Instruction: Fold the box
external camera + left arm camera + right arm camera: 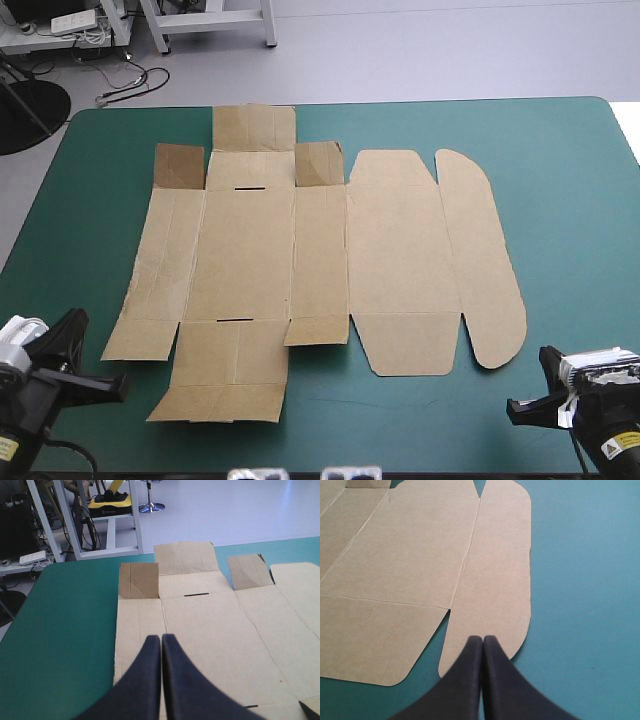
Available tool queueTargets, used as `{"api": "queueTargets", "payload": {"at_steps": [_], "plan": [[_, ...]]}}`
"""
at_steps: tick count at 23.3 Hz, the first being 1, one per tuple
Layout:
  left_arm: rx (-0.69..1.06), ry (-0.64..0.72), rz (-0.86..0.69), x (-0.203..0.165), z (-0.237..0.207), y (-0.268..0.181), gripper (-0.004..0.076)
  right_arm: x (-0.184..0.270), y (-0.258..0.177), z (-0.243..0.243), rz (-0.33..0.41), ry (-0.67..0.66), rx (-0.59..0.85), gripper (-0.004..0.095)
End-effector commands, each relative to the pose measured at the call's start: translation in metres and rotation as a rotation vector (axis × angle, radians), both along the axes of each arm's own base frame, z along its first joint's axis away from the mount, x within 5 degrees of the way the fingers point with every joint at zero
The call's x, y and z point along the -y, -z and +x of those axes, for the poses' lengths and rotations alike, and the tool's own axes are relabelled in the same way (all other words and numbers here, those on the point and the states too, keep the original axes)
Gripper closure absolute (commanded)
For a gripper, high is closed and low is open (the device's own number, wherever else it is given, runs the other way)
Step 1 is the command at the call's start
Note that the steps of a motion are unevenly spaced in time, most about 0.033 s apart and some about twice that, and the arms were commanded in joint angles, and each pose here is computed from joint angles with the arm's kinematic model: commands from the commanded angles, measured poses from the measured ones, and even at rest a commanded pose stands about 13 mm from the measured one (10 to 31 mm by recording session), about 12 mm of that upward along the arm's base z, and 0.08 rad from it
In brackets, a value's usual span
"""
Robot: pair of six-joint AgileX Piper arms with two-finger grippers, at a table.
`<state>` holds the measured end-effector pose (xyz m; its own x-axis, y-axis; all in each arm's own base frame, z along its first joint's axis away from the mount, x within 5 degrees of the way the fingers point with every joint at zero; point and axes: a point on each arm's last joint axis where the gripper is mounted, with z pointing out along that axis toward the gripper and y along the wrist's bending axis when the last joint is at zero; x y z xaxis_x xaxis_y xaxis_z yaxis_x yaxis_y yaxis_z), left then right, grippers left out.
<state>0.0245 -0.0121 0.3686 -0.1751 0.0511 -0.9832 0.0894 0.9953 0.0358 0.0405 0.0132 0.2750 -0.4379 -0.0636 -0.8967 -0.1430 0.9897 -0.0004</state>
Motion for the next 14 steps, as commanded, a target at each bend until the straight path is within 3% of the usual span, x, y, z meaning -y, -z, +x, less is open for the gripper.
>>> {"api": "queueTargets", "payload": {"at_steps": [1,14], "plan": [[0.011,0.001,-0.011,-0.002,0.024,-0.036,0.0733,0.000,-0.016,0.002,0.007,0.008,0.088,0.0928],[-0.314,-0.073,-0.006,-0.019,0.177,-0.053,0.0733,0.000,-0.016,0.002,0.009,0.009,0.088,0.0928]]}}
